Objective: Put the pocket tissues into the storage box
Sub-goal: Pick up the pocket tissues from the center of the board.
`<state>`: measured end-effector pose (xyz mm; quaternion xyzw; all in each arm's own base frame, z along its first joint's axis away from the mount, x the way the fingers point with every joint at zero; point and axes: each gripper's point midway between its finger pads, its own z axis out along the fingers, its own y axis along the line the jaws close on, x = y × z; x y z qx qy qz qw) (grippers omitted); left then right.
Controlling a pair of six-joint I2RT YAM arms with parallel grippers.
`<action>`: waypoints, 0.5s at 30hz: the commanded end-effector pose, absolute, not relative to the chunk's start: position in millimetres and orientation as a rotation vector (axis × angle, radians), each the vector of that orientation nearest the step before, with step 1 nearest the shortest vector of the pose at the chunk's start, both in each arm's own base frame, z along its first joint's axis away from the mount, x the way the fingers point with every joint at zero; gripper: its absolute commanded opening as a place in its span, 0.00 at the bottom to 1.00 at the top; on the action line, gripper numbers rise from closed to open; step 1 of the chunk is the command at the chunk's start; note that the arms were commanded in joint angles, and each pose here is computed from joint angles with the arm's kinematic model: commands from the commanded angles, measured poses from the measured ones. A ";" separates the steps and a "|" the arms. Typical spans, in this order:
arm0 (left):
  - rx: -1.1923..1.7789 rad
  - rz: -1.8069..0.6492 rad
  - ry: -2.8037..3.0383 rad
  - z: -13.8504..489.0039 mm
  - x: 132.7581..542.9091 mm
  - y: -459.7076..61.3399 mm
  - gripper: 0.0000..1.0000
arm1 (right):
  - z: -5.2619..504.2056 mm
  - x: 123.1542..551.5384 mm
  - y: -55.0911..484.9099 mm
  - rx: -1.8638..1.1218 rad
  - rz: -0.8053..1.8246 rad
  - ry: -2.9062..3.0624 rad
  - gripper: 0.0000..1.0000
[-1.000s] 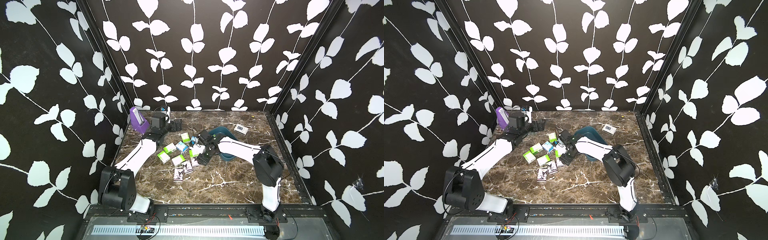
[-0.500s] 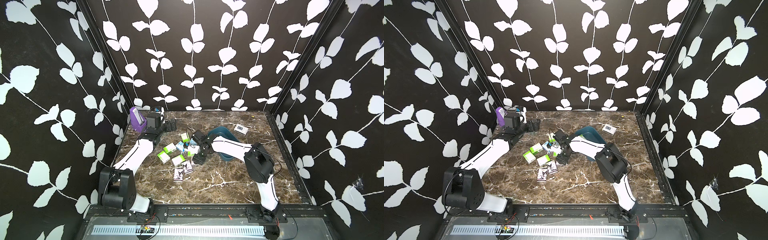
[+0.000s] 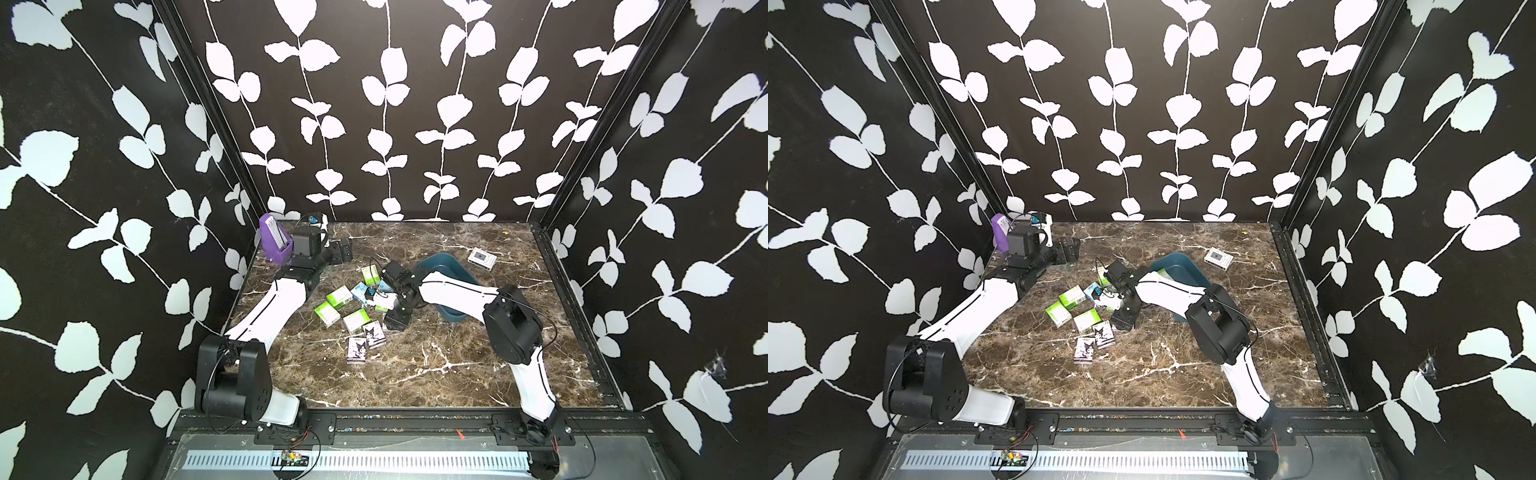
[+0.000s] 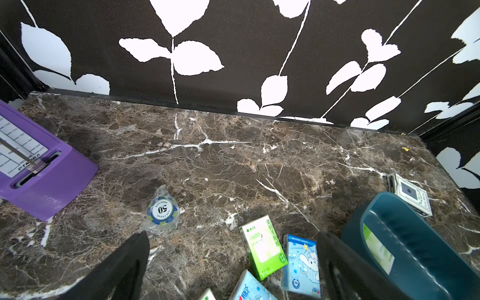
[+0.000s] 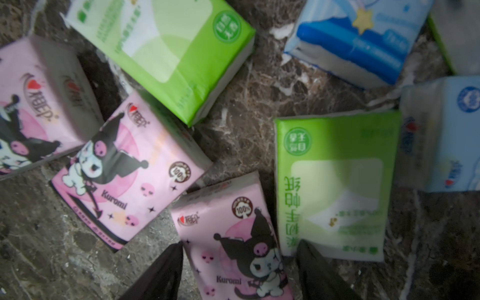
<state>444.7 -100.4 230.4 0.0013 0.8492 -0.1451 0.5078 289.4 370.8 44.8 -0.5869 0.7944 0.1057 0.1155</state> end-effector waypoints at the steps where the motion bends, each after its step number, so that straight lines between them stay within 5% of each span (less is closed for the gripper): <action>1: 0.015 -0.335 2.024 239.6 438.1 -95.6 0.99 | 39.2 270.1 365.8 -1.758 0.329 2.372 0.70; 15: 0.018 -0.335 2.030 234.4 437.0 -95.8 0.99 | 34.9 260.8 359.2 -1.690 0.319 2.438 0.59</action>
